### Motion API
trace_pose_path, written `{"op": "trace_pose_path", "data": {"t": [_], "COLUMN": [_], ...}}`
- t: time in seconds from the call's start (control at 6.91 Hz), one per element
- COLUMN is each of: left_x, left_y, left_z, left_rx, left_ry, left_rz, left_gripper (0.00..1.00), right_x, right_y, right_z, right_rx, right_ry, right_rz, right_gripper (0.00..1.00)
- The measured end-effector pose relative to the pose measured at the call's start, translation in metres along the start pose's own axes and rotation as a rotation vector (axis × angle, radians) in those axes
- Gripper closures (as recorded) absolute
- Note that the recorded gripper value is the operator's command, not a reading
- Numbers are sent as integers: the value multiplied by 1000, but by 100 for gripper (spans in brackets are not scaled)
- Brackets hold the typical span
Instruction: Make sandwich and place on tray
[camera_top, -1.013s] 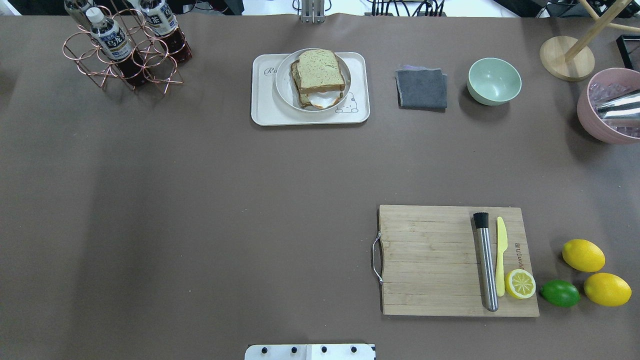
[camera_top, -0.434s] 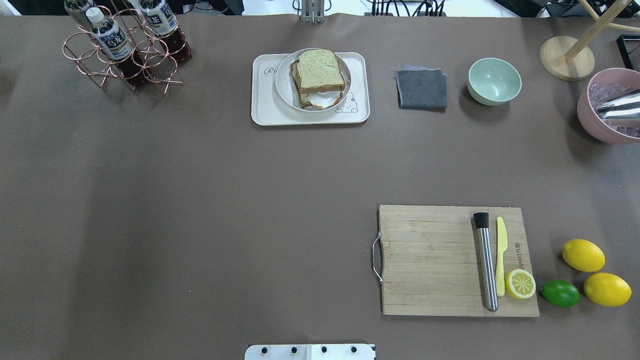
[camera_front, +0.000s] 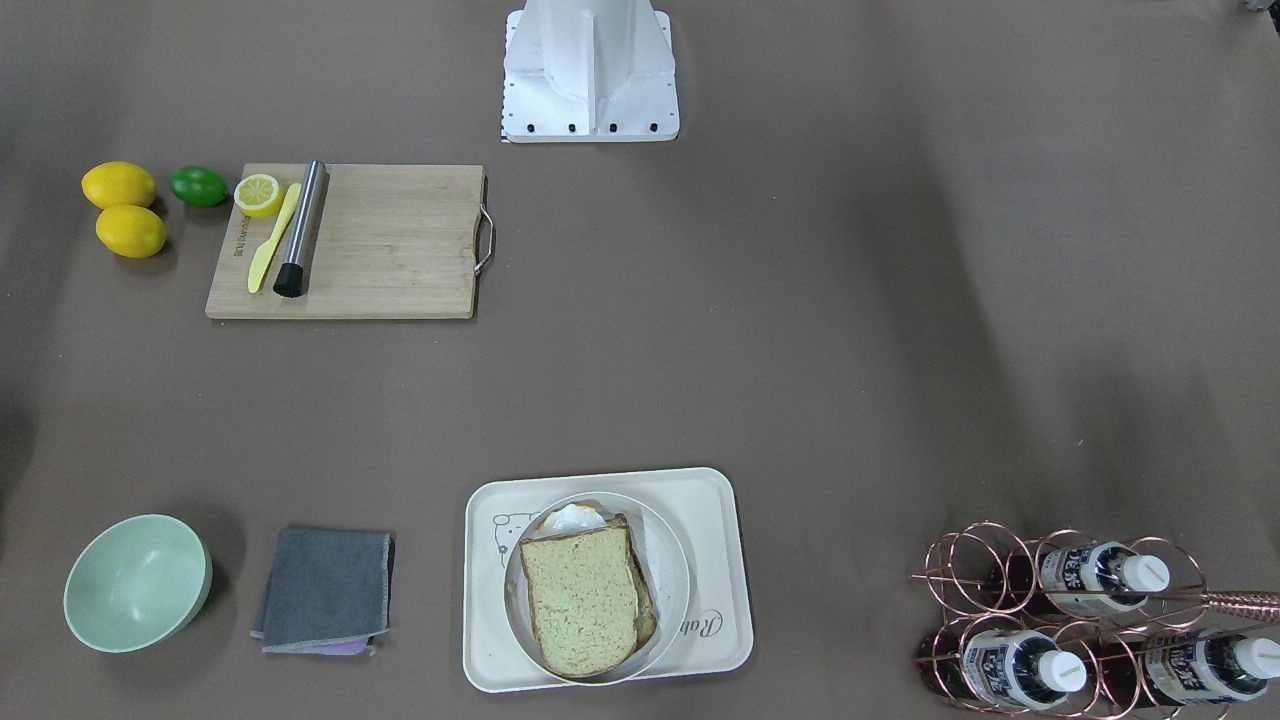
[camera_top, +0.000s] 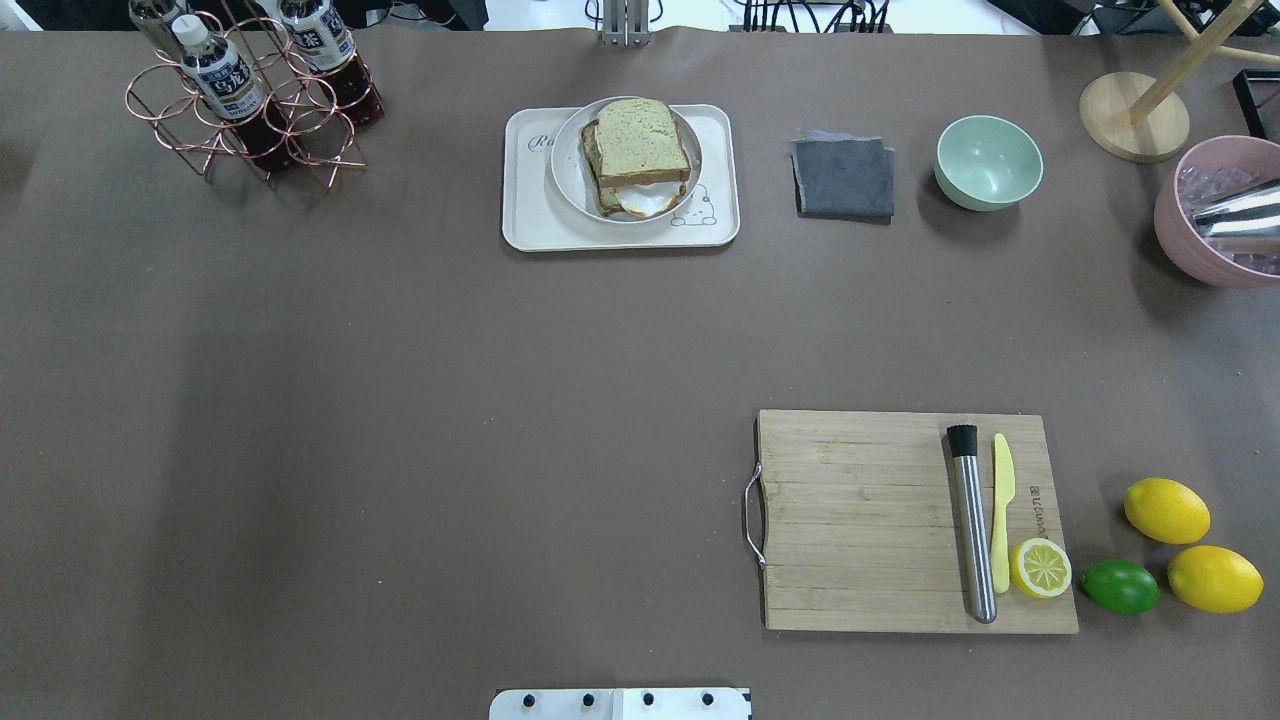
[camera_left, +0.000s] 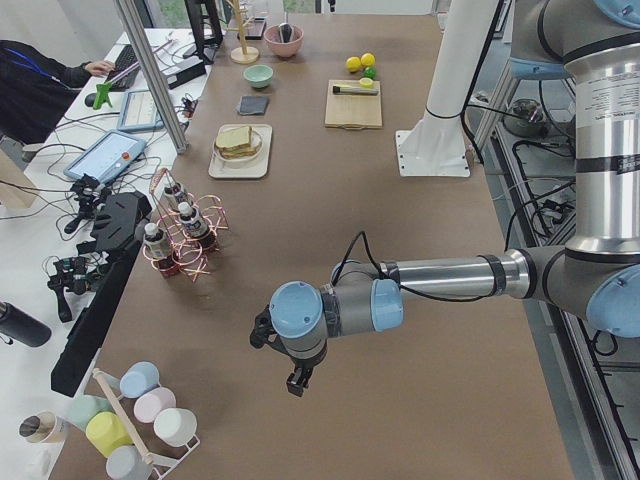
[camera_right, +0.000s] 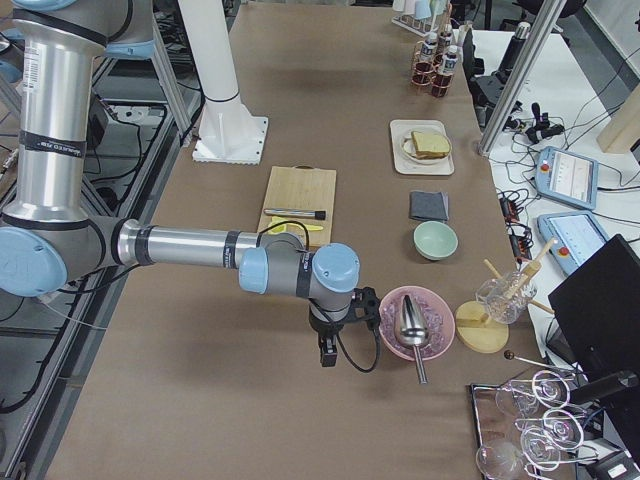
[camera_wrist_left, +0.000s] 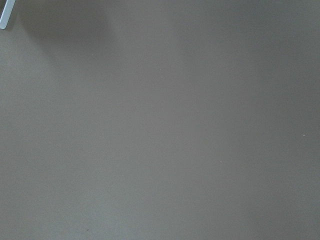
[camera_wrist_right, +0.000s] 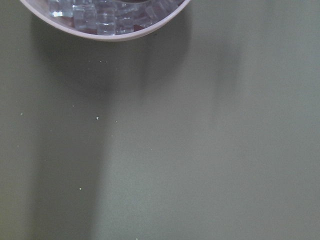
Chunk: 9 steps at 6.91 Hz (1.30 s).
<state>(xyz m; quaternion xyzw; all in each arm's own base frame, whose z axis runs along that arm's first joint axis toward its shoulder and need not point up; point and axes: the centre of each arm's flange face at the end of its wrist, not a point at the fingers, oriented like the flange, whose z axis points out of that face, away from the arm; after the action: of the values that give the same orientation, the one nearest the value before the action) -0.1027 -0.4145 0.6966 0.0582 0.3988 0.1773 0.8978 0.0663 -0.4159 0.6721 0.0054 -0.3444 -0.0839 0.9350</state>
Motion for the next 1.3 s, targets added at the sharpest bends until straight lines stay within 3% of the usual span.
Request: {"op": "trace_pose_path", "data": {"t": [1.3], "left_x": [30], "left_y": [9], "left_z": [-12], "left_rx": [22], "left_ry": [-3], "left_rz": [38], "left_gripper": [2], "right_x": [-8], "right_y": [2], "right_z": [9], "right_rx": [-26], "right_ry": [7], "right_rz": [-21], "right_gripper": [0]}}
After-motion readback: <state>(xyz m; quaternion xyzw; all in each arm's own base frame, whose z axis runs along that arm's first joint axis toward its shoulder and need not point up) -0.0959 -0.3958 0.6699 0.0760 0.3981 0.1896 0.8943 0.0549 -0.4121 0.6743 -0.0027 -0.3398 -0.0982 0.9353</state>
